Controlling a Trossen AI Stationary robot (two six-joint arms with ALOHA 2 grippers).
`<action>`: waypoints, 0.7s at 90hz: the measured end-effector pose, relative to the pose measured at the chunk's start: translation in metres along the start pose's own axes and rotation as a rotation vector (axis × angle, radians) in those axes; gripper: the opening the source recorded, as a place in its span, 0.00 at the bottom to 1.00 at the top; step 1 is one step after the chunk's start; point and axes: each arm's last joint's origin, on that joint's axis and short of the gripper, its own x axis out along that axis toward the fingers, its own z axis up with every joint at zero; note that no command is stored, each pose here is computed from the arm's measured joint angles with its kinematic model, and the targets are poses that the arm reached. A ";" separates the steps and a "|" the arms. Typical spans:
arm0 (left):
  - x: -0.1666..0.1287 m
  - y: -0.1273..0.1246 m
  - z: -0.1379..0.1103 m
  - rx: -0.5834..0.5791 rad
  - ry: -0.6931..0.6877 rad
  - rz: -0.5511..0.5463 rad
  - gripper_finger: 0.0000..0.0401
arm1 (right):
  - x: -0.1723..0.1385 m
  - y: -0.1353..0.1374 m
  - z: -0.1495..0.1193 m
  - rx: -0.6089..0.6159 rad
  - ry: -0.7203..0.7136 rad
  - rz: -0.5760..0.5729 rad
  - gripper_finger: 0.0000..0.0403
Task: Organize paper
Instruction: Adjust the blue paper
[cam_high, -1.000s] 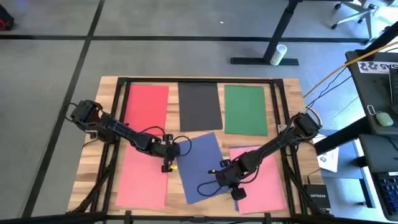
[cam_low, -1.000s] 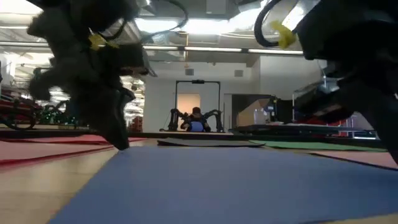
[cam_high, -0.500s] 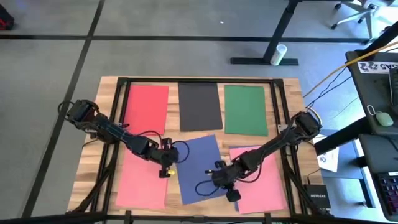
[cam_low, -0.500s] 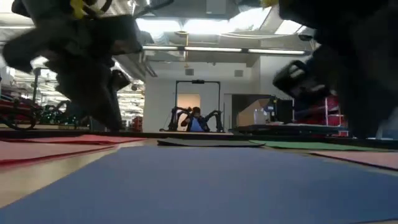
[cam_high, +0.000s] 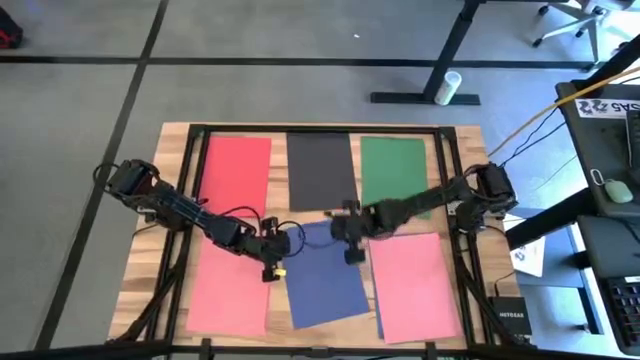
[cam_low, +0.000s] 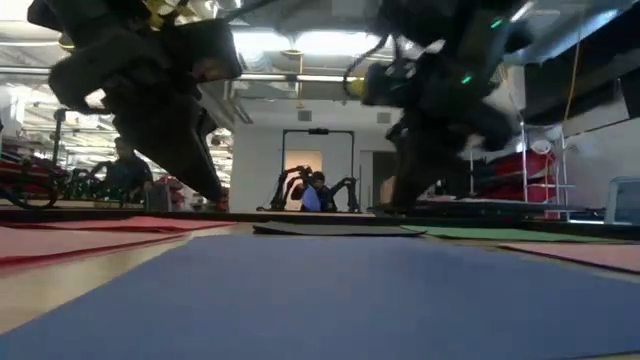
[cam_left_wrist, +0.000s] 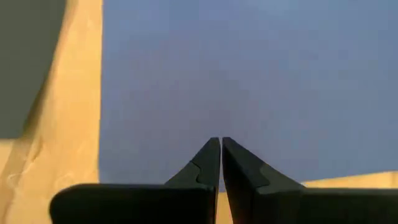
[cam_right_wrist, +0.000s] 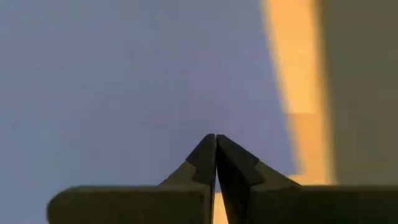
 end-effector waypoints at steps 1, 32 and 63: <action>0.000 -0.001 0.000 0.001 0.000 -0.002 0.00 | 0.000 -0.003 0.000 0.003 0.001 -0.003 0.00; -0.003 -0.007 -0.003 0.002 0.001 -0.019 0.00 | 0.017 -0.043 -0.004 0.062 0.046 0.086 0.00; -0.003 -0.008 -0.003 -0.005 0.001 -0.019 0.00 | 0.020 -0.042 -0.006 0.041 0.058 0.101 0.00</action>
